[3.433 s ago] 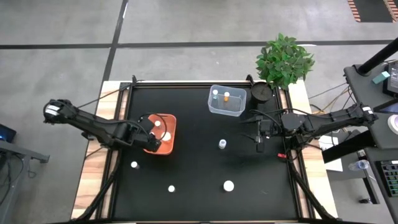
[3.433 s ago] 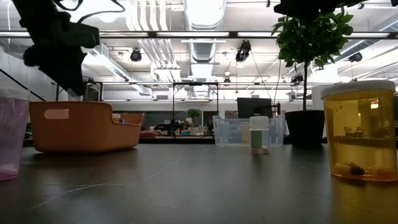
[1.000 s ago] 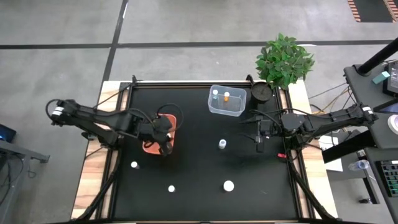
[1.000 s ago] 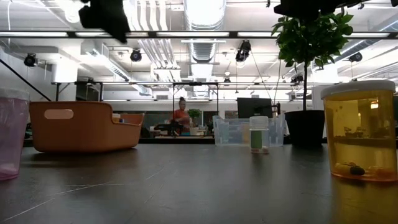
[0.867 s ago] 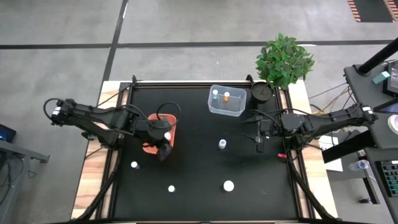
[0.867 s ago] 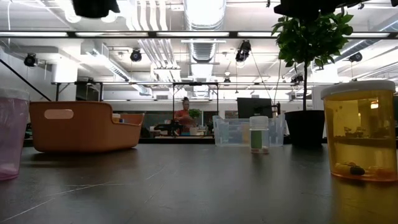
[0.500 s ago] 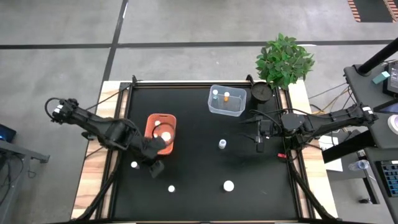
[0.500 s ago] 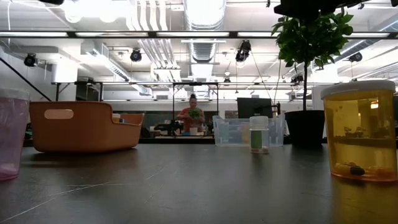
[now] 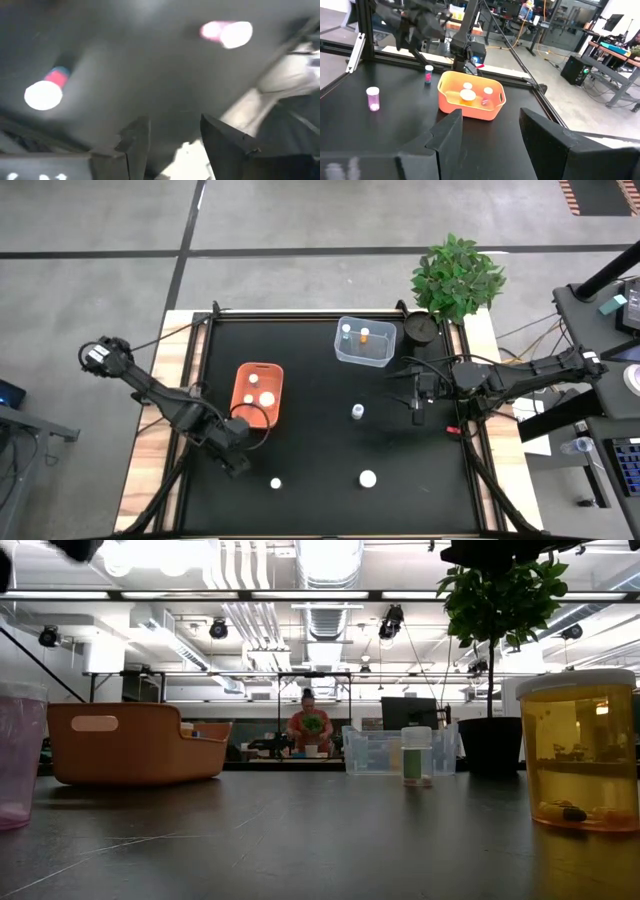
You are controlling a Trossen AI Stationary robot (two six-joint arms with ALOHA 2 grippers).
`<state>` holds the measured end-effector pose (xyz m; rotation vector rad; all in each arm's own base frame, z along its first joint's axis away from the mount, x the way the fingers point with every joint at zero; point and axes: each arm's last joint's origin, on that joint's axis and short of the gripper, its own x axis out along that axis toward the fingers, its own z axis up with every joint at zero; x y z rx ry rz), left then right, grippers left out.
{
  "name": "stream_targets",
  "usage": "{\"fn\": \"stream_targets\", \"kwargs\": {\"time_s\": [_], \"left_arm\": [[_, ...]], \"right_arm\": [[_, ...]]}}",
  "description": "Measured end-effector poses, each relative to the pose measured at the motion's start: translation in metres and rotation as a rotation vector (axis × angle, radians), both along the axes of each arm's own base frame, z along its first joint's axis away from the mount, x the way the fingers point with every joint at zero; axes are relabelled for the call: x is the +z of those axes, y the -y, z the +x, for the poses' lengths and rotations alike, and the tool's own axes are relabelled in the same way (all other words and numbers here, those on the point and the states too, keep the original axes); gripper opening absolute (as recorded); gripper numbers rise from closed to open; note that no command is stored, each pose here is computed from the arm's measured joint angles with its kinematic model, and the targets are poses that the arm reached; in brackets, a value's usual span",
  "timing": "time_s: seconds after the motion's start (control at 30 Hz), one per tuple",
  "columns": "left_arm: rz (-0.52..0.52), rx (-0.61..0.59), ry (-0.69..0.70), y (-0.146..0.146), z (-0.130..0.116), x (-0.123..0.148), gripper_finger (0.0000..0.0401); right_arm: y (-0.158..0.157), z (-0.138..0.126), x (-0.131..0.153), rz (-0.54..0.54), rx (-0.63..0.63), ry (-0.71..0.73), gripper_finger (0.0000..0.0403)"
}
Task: Pick and place medicine bottles into bin by pill shape (circle, oval)
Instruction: Put the blue capsule pill bottle into the orange bin
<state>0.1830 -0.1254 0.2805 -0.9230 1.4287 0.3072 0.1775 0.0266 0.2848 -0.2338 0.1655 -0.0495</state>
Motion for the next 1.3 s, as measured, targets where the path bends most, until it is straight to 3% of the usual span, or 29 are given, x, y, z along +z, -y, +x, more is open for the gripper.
{"fn": "stream_targets", "kwargs": {"time_s": [0.17,0.43,0.83,1.3], "left_arm": [[0.026,0.063,-0.103,-0.004,-0.007,-0.022,0.02],[0.151,0.123,-0.263,-0.014,-0.023,-0.047,0.0265],[0.232,0.094,-0.331,-0.023,-0.035,-0.078,0.027],[0.262,0.101,-0.285,-0.024,-0.033,-0.082,0.027]], "right_arm": [[0.0,0.0,0.0,-0.002,0.0,0.0,0.0189],[0.0,0.0,0.0,-0.003,0.001,-0.001,0.0189],[0.0,0.0,0.0,-0.012,0.002,-0.001,0.0189],[0.0,0.0,0.0,-0.015,0.002,-0.001,0.0189]]}}
